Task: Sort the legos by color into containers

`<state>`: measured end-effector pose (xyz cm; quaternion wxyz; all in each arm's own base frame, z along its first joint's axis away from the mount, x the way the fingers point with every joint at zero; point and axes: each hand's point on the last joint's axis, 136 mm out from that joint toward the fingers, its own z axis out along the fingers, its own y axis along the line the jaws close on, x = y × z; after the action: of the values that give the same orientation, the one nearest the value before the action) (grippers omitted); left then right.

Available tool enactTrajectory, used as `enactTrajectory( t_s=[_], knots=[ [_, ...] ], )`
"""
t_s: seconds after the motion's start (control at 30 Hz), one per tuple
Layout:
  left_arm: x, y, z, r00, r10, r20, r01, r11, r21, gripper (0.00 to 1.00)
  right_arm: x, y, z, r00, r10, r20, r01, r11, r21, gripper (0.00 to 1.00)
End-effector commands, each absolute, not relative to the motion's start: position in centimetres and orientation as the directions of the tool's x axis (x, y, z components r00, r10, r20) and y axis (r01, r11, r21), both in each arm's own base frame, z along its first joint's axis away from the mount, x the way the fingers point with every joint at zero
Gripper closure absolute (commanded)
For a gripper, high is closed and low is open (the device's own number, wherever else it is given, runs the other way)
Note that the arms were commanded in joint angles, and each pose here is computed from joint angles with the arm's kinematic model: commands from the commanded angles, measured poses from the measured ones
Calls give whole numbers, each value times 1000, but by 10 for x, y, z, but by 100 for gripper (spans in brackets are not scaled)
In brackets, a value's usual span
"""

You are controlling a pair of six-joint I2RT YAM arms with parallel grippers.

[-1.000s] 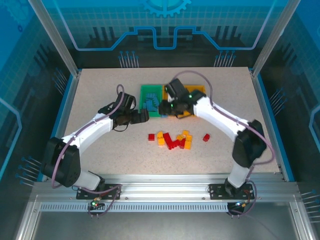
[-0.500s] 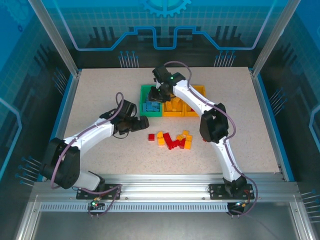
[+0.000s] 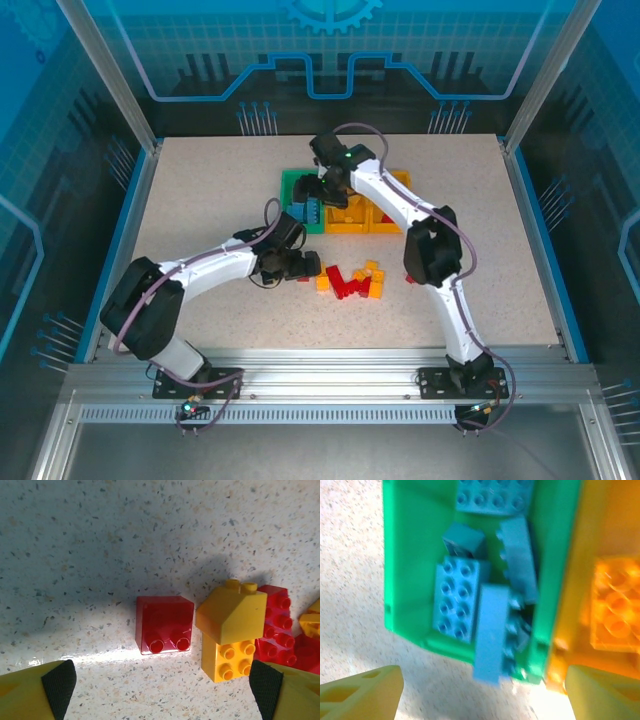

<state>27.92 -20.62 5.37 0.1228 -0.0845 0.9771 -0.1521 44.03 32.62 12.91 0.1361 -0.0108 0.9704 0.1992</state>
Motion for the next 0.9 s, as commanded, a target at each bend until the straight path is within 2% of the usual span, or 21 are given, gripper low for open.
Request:
enactTrajectory(
  t_s=[0.0,0.1,0.27,0.4,0.7,0.77,0.87],
  knots=[
    [274,-208,50,-959,-227,-170,-169,939,-299,11,429,299,190,-912,61,-406,-106,920,377,13],
    [272,-208,42,-960,-227,-163,-173,940,-294,20,415,261,193,-900,103,-423,-58,935,351,13],
    [272,-205,33,-966,-207,-156,-163,953,-257,21,397,208,184,-896,174,-408,32,943,331,12],
    [274,-204,26,-967,-206,-148,-168,957,-236,30,387,179,179,-889,213,-404,83,945,316,11],
    [281,-208,15,-970,-195,-146,-160,962,-222,31,371,147,172,-887,240,-394,130,949,286,11],
    [283,-208,11,-971,-191,-140,-159,964,-212,37,365,140,166,-890,238,-388,141,955,262,11],
    [283,-207,7,-974,-183,-134,-154,968,-199,52,355,129,160,-891,239,-386,159,961,228,11]
  ],
)
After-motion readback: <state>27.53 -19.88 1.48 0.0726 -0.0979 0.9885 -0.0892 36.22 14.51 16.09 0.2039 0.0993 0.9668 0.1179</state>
